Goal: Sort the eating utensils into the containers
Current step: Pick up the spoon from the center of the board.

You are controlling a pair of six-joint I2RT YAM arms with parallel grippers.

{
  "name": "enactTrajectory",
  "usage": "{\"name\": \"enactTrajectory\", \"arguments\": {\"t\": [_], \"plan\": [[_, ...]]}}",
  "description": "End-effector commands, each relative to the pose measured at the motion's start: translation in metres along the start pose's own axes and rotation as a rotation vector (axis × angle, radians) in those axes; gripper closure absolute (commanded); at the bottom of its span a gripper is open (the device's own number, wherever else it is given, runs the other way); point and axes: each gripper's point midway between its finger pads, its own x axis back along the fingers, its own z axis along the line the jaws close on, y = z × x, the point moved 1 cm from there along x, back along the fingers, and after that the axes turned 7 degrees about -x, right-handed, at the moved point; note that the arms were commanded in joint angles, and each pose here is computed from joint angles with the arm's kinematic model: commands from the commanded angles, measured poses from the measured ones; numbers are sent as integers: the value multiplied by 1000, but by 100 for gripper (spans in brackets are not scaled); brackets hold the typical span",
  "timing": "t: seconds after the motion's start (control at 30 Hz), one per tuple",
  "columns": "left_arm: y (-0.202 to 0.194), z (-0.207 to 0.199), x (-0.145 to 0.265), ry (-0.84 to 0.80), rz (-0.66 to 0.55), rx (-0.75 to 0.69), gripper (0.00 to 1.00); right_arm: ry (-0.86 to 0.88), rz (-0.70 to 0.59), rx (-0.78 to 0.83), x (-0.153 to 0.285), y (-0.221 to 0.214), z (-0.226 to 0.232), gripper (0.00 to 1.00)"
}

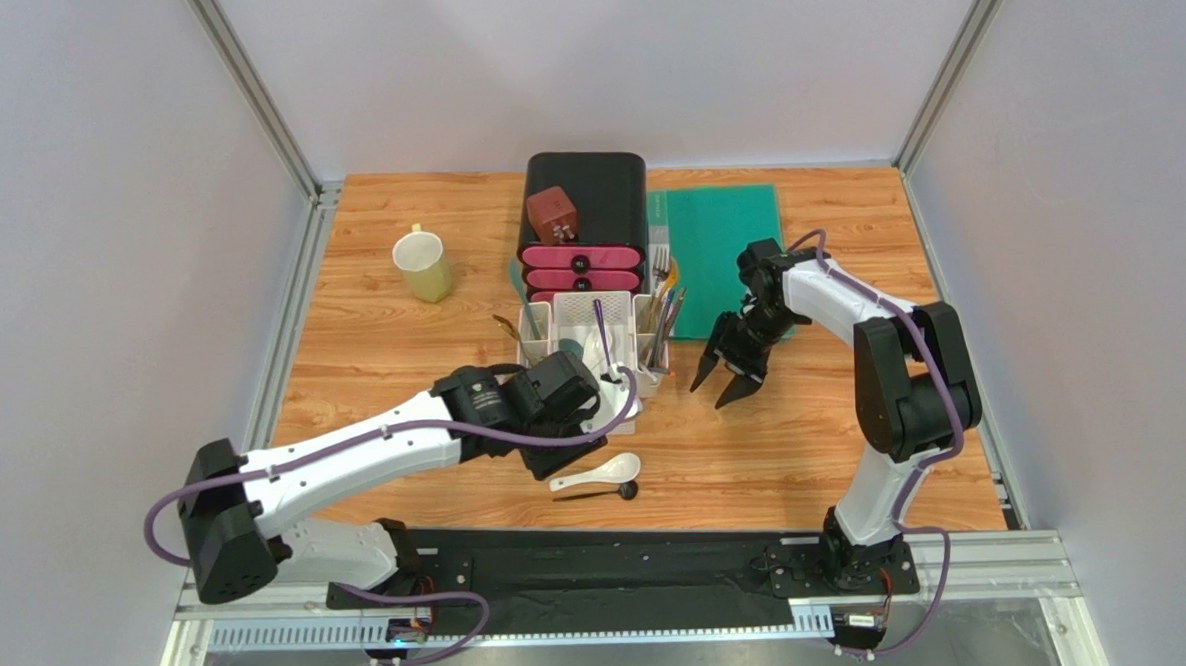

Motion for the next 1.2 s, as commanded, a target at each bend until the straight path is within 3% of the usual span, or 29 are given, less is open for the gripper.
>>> {"name": "enactTrajectory", "arguments": {"t": [0.0, 0.53, 1.17], "plan": [[5, 1, 11, 15, -80, -77, 57, 38, -2, 11, 3, 0, 6, 50], [36, -19, -40, -55, 21, -302, 57, 79, 24, 6, -5, -2, 8, 50], [35, -44, -85, -201, 98, -302, 58, 97, 43, 5, -13, -1, 8, 50]]}}
